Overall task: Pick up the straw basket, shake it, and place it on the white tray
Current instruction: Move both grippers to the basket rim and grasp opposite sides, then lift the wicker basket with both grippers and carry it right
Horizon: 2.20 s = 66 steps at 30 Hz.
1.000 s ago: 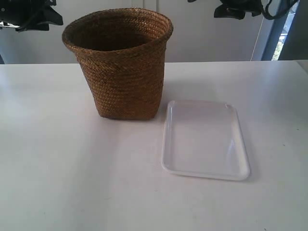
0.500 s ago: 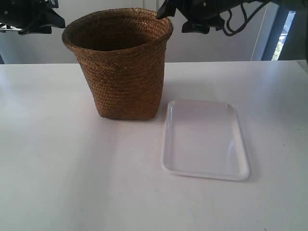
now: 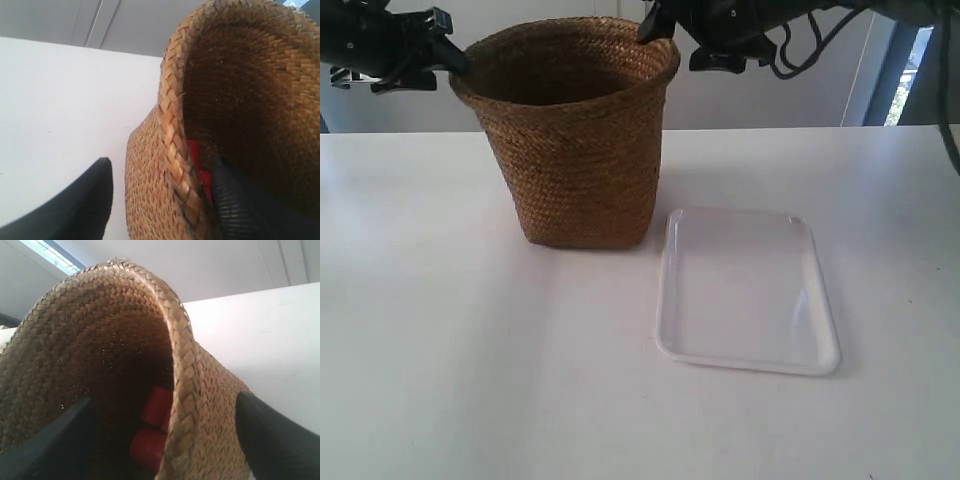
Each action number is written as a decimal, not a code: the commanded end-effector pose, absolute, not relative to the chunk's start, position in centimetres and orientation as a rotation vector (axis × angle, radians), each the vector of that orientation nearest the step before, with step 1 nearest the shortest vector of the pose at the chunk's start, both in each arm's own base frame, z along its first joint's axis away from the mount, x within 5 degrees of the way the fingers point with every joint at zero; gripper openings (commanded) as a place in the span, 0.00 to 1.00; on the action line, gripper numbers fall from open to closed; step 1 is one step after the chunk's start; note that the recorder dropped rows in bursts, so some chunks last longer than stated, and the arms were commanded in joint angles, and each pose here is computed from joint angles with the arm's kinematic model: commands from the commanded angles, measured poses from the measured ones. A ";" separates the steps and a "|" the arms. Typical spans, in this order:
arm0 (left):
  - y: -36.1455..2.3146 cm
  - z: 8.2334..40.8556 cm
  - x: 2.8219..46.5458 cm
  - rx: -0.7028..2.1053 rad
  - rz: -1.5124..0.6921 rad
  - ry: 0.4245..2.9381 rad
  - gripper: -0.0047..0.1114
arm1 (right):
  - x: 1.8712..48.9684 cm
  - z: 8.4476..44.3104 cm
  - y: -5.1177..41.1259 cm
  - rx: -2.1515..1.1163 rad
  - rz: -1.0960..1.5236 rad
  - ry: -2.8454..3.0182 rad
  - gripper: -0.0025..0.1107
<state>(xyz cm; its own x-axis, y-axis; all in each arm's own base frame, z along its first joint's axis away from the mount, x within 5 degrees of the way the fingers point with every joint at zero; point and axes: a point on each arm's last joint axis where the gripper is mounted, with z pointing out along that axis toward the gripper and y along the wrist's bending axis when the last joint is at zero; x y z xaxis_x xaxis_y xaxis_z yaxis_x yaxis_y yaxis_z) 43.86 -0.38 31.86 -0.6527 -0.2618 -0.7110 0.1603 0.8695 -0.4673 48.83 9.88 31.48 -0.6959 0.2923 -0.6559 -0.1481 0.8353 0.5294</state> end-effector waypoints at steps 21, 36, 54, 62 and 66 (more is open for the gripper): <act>-2.5 31.0 45.2 -0.016 -0.682 2.191 0.57 | 50.0 28.5 9.9 0.156 0.715 2.277 0.59; -3.8 30.2 45.9 -0.015 -0.719 2.196 0.16 | 50.0 28.7 10.9 0.015 0.673 2.274 0.03; -4.6 35.8 41.5 0.100 -0.667 2.132 0.04 | 44.4 34.1 9.8 -0.074 0.401 2.239 0.02; -7.3 36.3 37.4 0.171 -0.610 2.107 0.04 | 39.9 33.9 12.4 -0.091 0.440 2.213 0.02; -8.2 37.3 35.0 0.197 -0.616 2.074 0.04 | 37.5 33.5 13.5 -0.133 0.445 2.184 0.02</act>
<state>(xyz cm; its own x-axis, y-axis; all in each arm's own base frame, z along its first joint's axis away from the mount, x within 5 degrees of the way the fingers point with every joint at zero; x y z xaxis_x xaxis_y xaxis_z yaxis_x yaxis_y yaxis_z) 37.10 -7.40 35.55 -0.5969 -0.1211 -0.7931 0.3153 0.8736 -0.3707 39.13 12.83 32.83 -0.6616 0.1060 -0.7423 -0.1984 0.9299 0.3096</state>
